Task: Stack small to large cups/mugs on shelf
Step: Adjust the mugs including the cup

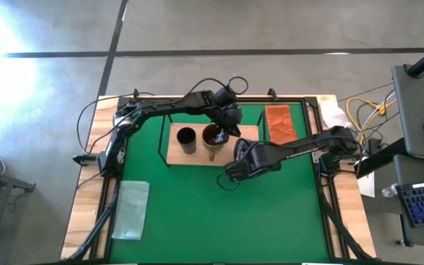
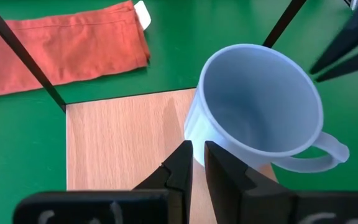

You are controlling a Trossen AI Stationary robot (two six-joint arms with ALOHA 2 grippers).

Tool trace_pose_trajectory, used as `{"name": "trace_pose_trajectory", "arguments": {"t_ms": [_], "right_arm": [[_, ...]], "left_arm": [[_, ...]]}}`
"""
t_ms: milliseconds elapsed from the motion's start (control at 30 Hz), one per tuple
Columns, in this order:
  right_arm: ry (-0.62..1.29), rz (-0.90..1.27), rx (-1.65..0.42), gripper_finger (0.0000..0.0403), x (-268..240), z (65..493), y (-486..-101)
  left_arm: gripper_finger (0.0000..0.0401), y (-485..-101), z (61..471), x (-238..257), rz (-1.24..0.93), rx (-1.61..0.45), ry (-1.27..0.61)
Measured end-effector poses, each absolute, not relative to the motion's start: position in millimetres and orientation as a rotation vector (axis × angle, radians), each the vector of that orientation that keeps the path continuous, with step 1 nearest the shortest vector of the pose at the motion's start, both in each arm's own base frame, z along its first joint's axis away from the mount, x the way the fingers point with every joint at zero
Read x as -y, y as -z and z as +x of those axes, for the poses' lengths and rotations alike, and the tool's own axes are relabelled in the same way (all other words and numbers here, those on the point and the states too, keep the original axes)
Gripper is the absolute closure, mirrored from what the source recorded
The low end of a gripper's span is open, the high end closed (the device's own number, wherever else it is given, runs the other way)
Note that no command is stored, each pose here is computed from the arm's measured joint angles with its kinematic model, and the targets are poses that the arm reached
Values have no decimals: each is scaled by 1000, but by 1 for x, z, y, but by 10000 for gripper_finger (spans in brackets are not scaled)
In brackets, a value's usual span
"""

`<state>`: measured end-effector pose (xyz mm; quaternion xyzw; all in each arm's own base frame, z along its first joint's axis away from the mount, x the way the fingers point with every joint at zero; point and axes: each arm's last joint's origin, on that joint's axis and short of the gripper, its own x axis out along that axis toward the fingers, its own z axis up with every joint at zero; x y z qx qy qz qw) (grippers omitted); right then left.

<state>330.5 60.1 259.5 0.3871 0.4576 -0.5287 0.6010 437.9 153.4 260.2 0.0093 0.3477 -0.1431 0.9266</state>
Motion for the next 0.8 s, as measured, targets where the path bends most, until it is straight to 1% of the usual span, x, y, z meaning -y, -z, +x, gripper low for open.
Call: {"name": "trace_pose_trajectory", "arguments": {"t_ms": [133, 267, 633, 800], "right_arm": [[1273, 883, -1040, 381, -58, 328, -253], [1280, 874, -1033, 380, -58, 328, -251], [1341, 833, -884, 380, -54, 327, -255], [1416, 811, -844, 380, -52, 322, -256]], "left_arm": [[374, -260, 438, -152, 19, -717, 297], [374, -260, 438, -152, 19, -717, 298], [374, -260, 438, -151, 18, -718, 298], [374, -260, 438, -151, 16, -720, 299]]}}
